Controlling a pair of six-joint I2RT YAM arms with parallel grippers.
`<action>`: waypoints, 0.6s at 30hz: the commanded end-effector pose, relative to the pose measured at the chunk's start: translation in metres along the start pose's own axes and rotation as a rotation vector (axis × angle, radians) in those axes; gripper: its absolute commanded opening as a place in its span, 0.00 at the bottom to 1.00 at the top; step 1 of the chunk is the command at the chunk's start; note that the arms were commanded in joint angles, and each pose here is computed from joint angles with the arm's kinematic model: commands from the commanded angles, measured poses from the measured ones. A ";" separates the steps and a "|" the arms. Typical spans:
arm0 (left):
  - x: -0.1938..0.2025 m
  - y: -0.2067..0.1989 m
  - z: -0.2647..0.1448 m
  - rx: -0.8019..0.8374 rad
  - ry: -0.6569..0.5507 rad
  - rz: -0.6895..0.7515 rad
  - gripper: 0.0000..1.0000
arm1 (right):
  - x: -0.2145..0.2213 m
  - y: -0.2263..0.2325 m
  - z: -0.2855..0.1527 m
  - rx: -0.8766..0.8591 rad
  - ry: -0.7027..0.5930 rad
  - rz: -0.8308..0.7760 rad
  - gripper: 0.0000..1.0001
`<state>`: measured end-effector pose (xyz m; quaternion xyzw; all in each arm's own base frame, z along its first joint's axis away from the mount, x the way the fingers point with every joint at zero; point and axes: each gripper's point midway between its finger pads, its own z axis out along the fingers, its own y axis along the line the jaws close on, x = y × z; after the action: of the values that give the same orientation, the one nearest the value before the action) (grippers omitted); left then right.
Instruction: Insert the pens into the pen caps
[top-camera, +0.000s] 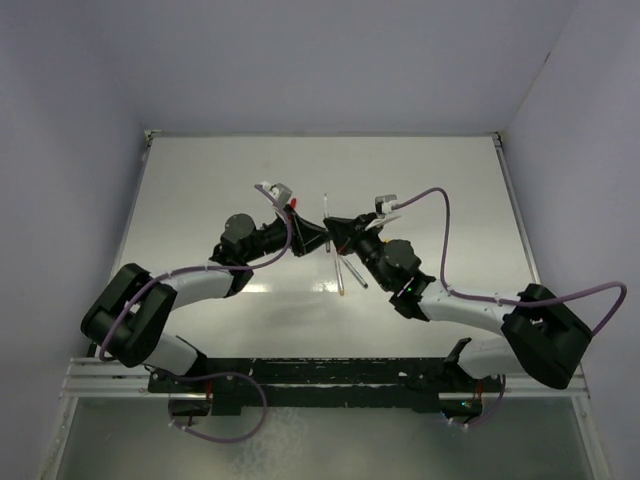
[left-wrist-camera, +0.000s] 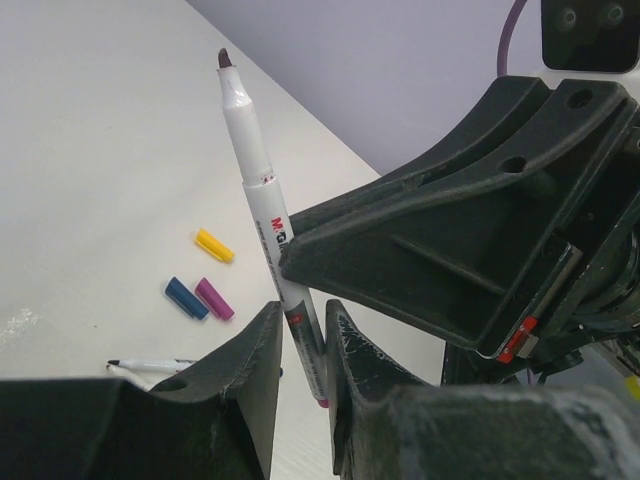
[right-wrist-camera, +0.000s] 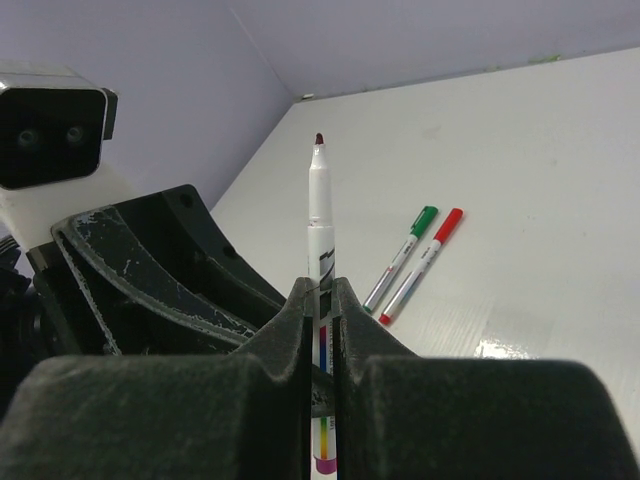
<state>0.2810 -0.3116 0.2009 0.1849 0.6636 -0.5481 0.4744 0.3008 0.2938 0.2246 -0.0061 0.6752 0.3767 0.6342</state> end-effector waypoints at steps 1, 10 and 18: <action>-0.027 -0.011 0.008 0.033 -0.083 0.049 0.25 | -0.016 0.016 0.003 -0.058 -0.053 0.039 0.00; -0.032 -0.007 0.007 -0.002 -0.101 0.064 0.00 | -0.001 0.013 0.003 -0.057 -0.010 0.061 0.00; -0.029 0.006 0.000 -0.103 -0.068 0.076 0.00 | -0.024 0.012 -0.002 -0.031 -0.047 -0.020 0.10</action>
<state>0.2883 -0.3061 0.1932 0.1625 0.6862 -0.5241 0.4776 0.3015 0.2959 0.2191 -0.0059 0.6800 0.3807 0.6266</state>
